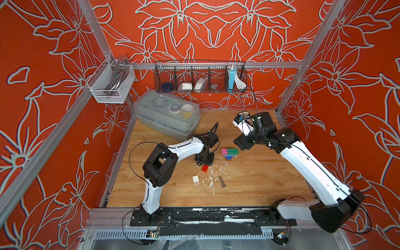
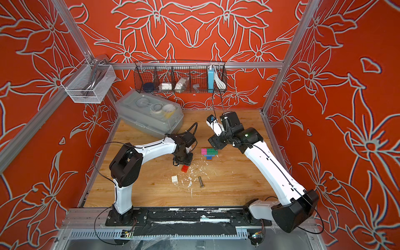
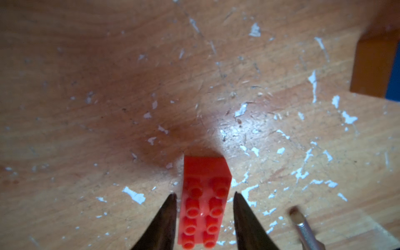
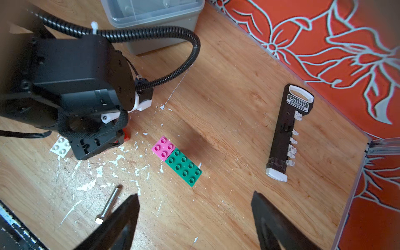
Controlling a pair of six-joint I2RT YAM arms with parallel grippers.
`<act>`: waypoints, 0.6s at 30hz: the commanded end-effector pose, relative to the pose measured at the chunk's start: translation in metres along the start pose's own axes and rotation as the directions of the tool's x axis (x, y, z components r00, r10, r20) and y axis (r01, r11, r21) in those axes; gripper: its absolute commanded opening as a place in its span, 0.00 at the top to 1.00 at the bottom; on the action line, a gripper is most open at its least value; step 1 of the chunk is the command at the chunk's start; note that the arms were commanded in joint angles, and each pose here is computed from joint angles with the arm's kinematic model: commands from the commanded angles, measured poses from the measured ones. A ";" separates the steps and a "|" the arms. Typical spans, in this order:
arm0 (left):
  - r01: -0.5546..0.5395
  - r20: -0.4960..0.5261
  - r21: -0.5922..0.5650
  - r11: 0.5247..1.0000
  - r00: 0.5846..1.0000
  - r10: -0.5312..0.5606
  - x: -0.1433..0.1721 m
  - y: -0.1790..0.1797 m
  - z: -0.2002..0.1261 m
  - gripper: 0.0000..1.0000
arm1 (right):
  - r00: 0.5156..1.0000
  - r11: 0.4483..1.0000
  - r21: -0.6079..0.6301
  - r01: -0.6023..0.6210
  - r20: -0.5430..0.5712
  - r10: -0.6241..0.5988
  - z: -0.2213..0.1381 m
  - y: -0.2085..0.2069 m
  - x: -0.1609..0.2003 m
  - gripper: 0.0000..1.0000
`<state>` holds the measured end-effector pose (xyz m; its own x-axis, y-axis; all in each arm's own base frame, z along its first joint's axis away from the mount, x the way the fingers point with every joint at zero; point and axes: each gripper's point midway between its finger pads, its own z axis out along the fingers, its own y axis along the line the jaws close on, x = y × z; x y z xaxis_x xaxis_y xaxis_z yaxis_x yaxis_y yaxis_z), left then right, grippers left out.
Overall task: Assemble a spoon with lego
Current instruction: Place the lego brick at the center of the board.
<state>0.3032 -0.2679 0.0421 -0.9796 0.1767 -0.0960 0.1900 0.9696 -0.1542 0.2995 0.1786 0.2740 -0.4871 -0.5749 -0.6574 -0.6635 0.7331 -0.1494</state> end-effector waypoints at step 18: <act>0.246 0.288 0.134 0.960 0.917 -0.275 0.021 0.127 -0.103 0.34 | 0.972 0.983 -0.038 -0.180 -0.158 0.172 0.032 0.074 -0.002 0.23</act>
<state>0.3070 -0.1383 0.1231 -0.9369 -0.1287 -0.3249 -0.0387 0.9622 -0.2696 0.2745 0.2286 0.2545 -0.6008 -0.5462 -0.5837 -0.6419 0.7648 -0.0550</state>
